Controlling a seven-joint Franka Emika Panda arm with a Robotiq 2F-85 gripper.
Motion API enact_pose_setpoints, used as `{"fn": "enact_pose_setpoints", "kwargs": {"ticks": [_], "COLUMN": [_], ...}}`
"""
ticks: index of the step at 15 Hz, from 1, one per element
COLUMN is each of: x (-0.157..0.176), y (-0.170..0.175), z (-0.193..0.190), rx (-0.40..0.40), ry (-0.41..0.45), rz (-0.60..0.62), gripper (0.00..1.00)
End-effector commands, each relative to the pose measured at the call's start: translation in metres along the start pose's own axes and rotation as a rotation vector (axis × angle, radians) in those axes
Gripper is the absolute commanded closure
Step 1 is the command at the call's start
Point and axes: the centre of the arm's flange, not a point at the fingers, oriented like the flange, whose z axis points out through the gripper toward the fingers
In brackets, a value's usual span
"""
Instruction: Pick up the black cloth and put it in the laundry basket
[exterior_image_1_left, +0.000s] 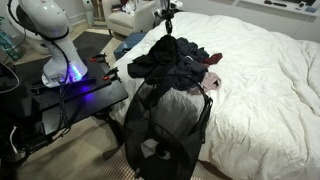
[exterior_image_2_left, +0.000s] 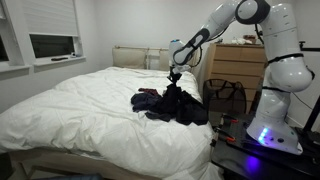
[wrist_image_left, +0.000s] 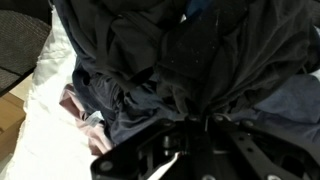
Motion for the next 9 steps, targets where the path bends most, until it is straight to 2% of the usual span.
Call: {"fn": "enact_pose_setpoints", "kwargs": {"ticks": [1, 5, 9], "x": [-0.001, -0.004, -0.014], "y": [0.020, 0.036, 0.057], "z": [-0.069, -0.122, -0.159], "rx": [-0.039, -0.080, -0.142], "ry": [0.034, 0.071, 0.092], "rz": [0.050, 0.084, 0.135], "gripper": [0.98, 0.98, 0.98]}}
